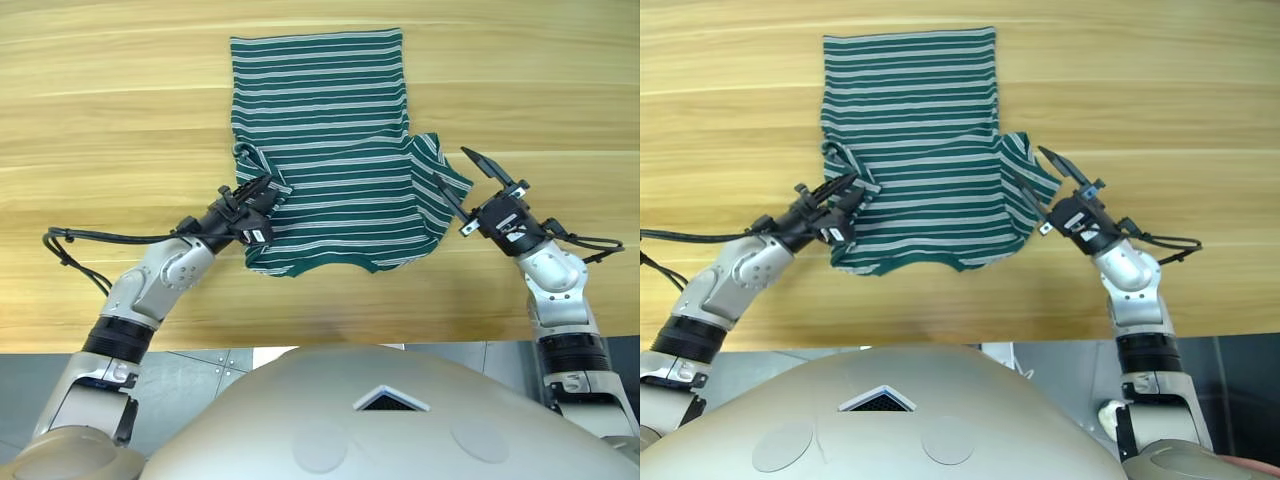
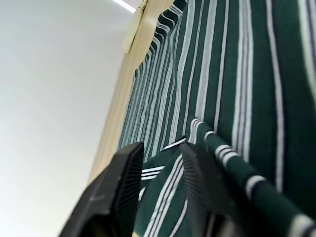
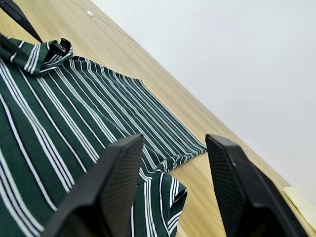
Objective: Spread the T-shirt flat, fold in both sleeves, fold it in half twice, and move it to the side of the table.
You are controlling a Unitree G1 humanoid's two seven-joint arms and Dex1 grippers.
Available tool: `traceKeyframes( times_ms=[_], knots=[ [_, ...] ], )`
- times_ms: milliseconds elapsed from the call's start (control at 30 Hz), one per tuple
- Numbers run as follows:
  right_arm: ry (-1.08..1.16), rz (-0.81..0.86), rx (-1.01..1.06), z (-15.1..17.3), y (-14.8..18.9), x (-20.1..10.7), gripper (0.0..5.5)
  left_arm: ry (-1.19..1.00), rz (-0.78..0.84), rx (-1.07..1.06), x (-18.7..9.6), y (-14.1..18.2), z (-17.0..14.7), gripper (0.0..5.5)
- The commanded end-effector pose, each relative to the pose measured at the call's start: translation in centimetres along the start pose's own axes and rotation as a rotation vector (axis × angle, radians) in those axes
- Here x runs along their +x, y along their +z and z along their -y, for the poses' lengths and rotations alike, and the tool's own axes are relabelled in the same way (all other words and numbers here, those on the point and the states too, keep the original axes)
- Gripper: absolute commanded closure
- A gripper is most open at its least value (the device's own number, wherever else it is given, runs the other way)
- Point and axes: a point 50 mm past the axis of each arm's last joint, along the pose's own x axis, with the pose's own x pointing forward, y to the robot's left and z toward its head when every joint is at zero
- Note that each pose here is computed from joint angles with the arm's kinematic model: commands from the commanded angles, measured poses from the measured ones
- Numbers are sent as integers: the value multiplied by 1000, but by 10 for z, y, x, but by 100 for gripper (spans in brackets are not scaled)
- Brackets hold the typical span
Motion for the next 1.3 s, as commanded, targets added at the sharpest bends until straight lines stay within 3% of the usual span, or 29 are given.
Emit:
traceKeyframes(
  times_ms=[33, 200, 400, 533, 667, 967, 1300],
  knots=[
    [70, -95, -178, 13, -6, -8, 315, -43, 20, -52, -2, 6, 11, 344],
    [231, -324, -527, 31, -11, -43, 315, 80, -5, 8, -4, 4, -5, 298],
    [386, -504, -560, 21, -34, -70, 315, 225, 25, 80, -14, 12, -34, 298],
    [429, -508, -579, 6, -52, -52, 315, 330, 101, 84, -15, 28, -49, 298],
    [400, -487, -632, 12, -61, -29, 315, 369, 111, 80, -15, 31, -51, 298],
    [379, -469, -651, 13, -68, -16, 315, 344, 124, 64, -8, 33, -43, 298],
    [407, -466, -639, 10, -67, -23, 476, 323, 129, 56, -8, 35, -38, 297]
  ],
)
